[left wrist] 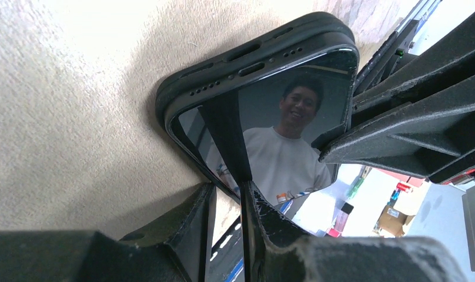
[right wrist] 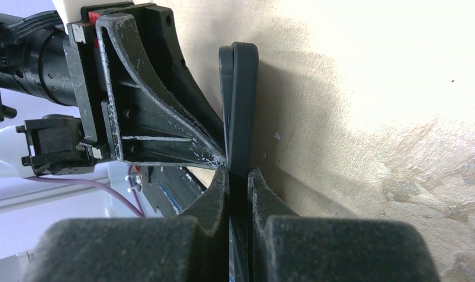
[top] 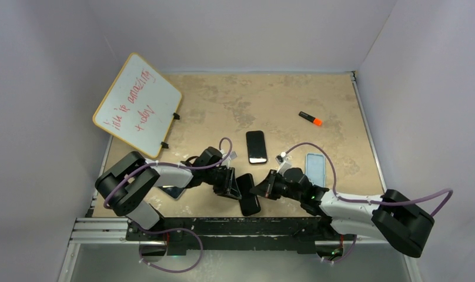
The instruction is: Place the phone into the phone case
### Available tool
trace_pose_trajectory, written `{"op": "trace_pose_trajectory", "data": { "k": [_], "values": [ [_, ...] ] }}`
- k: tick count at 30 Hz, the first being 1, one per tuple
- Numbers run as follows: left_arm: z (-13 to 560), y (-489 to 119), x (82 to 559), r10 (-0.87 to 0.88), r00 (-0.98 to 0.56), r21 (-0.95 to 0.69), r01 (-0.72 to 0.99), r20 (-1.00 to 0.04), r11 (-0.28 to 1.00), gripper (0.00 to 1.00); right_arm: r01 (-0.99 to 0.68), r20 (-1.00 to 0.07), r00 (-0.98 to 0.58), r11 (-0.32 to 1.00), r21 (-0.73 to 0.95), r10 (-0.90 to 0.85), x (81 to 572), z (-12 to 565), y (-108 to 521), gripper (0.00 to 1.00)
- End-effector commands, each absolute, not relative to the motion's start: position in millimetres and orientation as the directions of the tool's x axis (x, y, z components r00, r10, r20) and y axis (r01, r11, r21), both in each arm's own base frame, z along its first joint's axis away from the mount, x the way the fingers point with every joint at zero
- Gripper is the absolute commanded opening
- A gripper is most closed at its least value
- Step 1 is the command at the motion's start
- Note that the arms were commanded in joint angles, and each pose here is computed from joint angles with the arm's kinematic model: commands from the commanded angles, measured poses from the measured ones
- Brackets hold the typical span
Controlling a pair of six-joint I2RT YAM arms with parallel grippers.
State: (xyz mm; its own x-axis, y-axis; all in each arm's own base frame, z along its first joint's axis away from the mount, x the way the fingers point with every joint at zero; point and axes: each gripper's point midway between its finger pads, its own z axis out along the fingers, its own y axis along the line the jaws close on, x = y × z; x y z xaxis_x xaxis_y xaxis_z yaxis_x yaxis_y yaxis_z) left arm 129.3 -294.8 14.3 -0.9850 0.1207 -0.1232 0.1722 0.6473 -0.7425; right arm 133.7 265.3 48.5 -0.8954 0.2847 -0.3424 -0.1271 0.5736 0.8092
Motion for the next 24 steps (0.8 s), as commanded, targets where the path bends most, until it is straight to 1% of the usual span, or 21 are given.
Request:
{"op": "trace_pose_trajectory", "data": {
  "k": [1, 2, 5, 7, 9, 11, 14, 18, 22, 24],
  "values": [
    [-6, -281, 137, 0.098, -0.983, -0.667, 0.176, -0.154, 0.724, 0.27, -0.209, -0.391, -0.883, 0.528, 0.823, 0.26, 139, 80, 282, 0.0],
    [-2, -281, 137, 0.098, -0.982, -0.666, 0.182, -0.162, 0.723, 0.29, -0.208, -0.395, -0.881, 0.538, 0.817, 0.26, 139, 79, 280, 0.0],
    [15, -276, 147, 0.06, -0.974, -0.639, 0.19, -0.219, 0.745, 0.46, -0.169, -0.385, -0.879, 0.571, 0.803, 0.281, 141, 77, 273, 0.0],
    [34, -274, 154, 0.025, -0.963, -0.649, 0.199, -0.267, 0.734, 0.58, -0.149, -0.382, -0.866, 0.563, 0.813, 0.322, 145, 83, 271, 0.0],
    [53, -273, 158, -0.001, -0.955, -0.664, 0.206, -0.297, 0.719, 0.66, -0.165, -0.398, -0.848, 0.541, 0.825, 0.349, 150, 97, 272, 0.0],
    [70, -270, 163, -0.031, -0.949, -0.687, 0.204, -0.314, 0.698, 0.7, -0.187, -0.415, -0.83, 0.516, 0.836, 0.372, 154, 113, 273, 0.0],
    [99, -270, 168, -0.089, -0.94, -0.755, 0.207, -0.331, 0.622, 0.75, -0.232, -0.449, -0.791, 0.476, 0.848, 0.416, 160, 139, 272, 0.0],
    [133, -271, 172, -0.139, -0.9, -0.795, 0.281, -0.412, 0.537, 0.83, -0.295, -0.463, -0.755, 0.389, 0.872, 0.464, 161, 170, 272, 0.0],
    [155, -276, 168, -0.138, -0.885, -0.82, 0.34, -0.445, 0.461, 0.85, -0.383, -0.489, -0.711, 0.306, 0.872, 0.504, 161, 205, 273, 0.0],
    [171, -282, 166, -0.139, -0.875, -0.834, 0.379, -0.464, 0.401, 0.85, -0.44, -0.493, -0.69, 0.233, 0.867, 0.53, 158, 227, 274, 0.0]
  ]
}}
